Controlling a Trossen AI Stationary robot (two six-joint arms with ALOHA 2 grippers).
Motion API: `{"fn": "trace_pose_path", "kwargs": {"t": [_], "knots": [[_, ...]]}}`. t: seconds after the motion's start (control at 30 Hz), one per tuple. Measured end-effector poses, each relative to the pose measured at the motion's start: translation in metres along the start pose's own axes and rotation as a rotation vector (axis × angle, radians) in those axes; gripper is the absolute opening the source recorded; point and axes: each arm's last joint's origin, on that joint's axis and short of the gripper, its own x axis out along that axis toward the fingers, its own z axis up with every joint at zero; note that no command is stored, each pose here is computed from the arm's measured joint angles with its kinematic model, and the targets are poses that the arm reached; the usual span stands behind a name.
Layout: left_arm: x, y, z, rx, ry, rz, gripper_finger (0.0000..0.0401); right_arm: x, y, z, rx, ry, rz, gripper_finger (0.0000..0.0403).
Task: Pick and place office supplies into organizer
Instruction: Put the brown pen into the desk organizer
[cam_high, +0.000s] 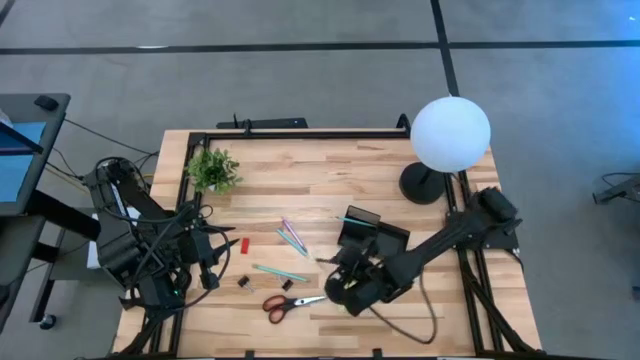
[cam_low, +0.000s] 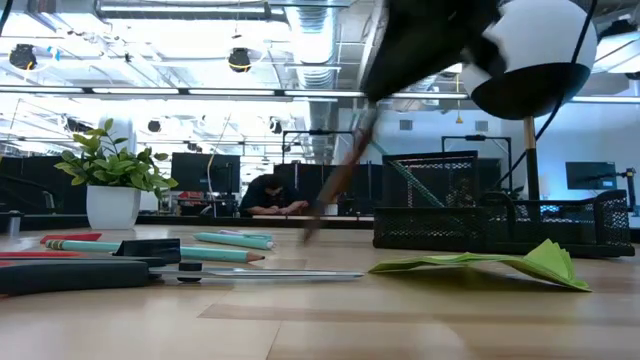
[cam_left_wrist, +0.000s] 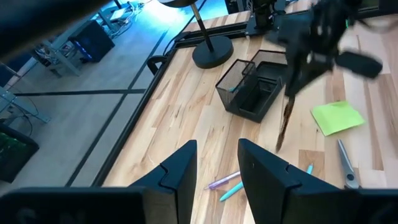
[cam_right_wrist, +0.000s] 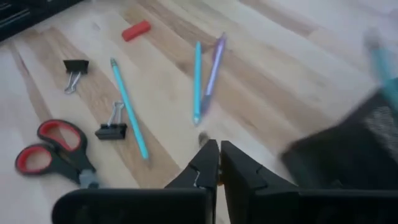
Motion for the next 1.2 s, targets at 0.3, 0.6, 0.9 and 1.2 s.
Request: {"fn": "trace_pose_path", "kwargs": {"t": [0.3, 0.6, 0.9, 1.2], "knots": [[0.000, 0.000, 0.000, 0.001, 0.001, -0.001, 0.0114, -0.069, -0.024, 0.028, 0.023, -0.048, 0.091, 0.0001], [0.000, 0.000, 0.000, 0.001, 0.001, -0.001, 0.0114, -0.011, 0.034, -0.028, -0.127, -0.017, 0.197, 0.0005], [0.000, 0.000, 0.000, 0.001, 0.017, -0.011, 0.0114, 0.007, 0.028, -0.053, -0.237, 0.203, 0.148, 0.0051], [0.000, 0.000, 0.000, -0.004, -0.004, 0.002, 0.0114, 0.035, 0.011, -0.021, -0.162, 0.379, 0.209, 0.0092]]}}
